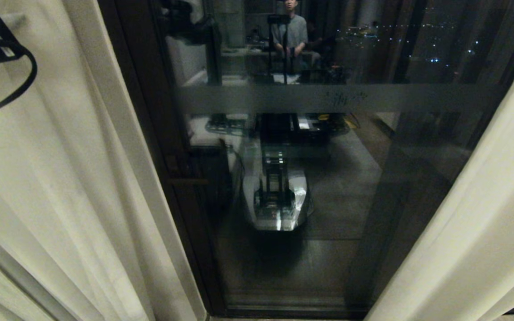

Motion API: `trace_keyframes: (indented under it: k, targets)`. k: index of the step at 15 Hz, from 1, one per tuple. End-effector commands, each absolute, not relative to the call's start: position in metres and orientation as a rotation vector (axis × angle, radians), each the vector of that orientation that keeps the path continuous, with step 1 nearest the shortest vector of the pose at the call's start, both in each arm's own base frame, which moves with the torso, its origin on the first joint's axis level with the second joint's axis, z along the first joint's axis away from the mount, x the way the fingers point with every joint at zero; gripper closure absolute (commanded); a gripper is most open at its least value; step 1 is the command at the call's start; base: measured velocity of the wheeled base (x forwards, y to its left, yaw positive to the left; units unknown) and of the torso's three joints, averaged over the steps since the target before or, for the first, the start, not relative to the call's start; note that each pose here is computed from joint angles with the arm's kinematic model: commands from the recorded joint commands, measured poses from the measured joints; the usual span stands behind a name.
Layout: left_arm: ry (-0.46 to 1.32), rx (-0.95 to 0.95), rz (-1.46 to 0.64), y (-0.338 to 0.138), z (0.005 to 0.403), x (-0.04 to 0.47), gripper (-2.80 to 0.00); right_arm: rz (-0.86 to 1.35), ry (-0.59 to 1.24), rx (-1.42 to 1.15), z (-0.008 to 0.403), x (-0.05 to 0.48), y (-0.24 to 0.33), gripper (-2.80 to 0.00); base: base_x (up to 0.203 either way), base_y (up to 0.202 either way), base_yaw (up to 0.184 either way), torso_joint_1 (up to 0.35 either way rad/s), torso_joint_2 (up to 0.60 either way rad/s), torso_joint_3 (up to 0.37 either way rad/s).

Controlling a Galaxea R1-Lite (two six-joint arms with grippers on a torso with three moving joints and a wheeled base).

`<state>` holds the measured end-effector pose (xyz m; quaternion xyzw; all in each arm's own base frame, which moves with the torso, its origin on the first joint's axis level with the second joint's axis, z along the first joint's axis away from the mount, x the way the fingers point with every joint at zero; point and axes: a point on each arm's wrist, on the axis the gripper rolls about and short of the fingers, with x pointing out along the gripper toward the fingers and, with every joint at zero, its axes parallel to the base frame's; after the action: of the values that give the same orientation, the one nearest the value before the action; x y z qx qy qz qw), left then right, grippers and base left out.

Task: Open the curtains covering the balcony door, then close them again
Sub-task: Close the inner curtains on both sides

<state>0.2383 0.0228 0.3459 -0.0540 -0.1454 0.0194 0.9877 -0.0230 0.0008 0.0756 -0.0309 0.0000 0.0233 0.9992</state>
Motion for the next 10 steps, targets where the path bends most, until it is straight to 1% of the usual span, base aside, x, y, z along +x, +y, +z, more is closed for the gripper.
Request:
trace_keyframes:
  k: [1,4,10]
  targets:
    - [-0.304,-0.123,-0.058,0.0,0.347,0.218,0.0,0.048,0.002,-0.063,0.076,-0.023,0.001,0.0,0.0,0.0,0.0,0.0,0.0,0.0]
    - [-0.295,-0.132,-0.123,-0.014,0.345,0.212,0.0,0.048,0.002,-0.063,0.076,-0.023,0.001,0.0,0.0,0.0,0.0,0.0,0.0,0.0]
    - [-0.287,-0.135,-0.131,-0.016,0.343,0.213,0.0,0.048,0.002,-0.063,0.076,-0.023,0.001,0.0,0.0,0.0,0.0,0.0,0.0,0.0]
